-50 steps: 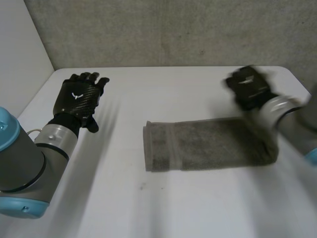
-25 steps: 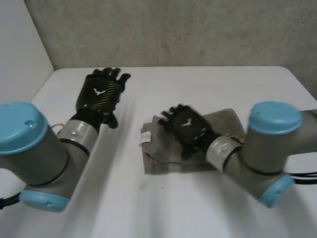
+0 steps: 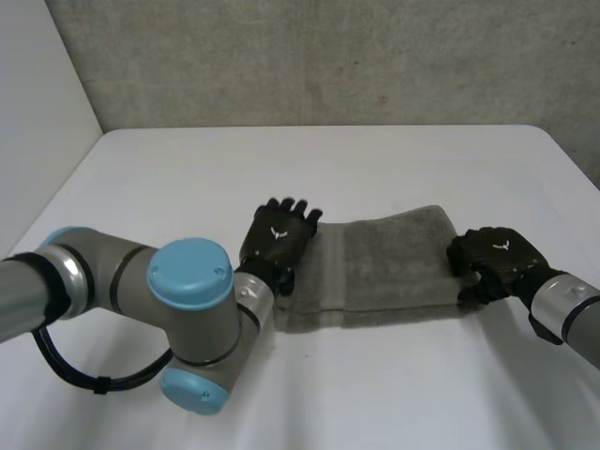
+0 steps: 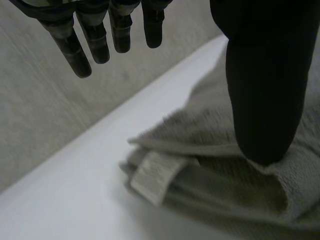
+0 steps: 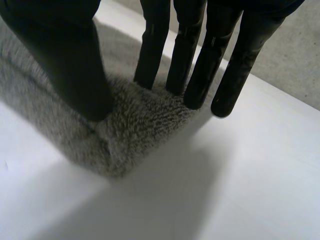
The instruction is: Fold the towel.
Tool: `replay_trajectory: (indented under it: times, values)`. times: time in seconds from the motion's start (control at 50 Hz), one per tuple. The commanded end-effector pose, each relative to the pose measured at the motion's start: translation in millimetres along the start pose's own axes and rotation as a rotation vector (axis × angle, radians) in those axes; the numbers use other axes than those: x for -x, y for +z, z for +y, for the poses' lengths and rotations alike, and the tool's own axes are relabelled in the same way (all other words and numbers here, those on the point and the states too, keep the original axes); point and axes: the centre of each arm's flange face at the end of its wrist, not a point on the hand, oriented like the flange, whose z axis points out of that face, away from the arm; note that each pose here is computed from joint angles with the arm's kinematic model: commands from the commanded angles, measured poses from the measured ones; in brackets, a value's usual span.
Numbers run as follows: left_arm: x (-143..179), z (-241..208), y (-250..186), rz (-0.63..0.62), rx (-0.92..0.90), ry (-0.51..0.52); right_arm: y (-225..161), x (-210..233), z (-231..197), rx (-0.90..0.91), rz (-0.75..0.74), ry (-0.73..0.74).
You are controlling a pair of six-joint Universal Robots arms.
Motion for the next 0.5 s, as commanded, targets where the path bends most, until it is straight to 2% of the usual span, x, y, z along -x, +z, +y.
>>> replay_trajectory:
  times: [0.02, 0.12, 0.2, 0.24, 0.36, 0.4, 0.42, 0.46, 0.48, 0.5]
  values:
    - [-8, 13, -13, 0.028, 0.074, 0.007, 4, -4, 5, 0.013, 0.018, -0.155]
    - [-5, -9, -22, -0.004, 0.036, 0.004, 9, -11, -6, -0.006, 0.066, -0.19]
    - [3, -29, -27, -0.039, -0.003, -0.002, 13, 5, -26, -0.051, 0.058, -0.242]
    - [12, -53, -33, -0.075, -0.058, -0.011, 17, 33, -51, -0.128, 0.017, -0.308]
    - [29, -79, -42, -0.133, -0.117, -0.017, 18, 78, -81, -0.241, -0.074, -0.381]
    - [45, -94, -48, -0.183, -0.147, -0.023, 14, 118, -93, -0.31, -0.168, -0.42]
    - [45, -94, -48, -0.183, -0.147, -0.023, 14, 118, -93, -0.31, -0.169, -0.421]
    - [67, -96, -52, -0.244, -0.145, -0.026, 8, 166, -91, -0.349, -0.293, -0.462]
    - [67, -96, -52, -0.245, -0.145, -0.026, 8, 166, -91, -0.349, -0.293, -0.463]
    - [76, -95, -54, -0.267, -0.14, -0.026, 6, 186, -84, -0.353, -0.346, -0.483]
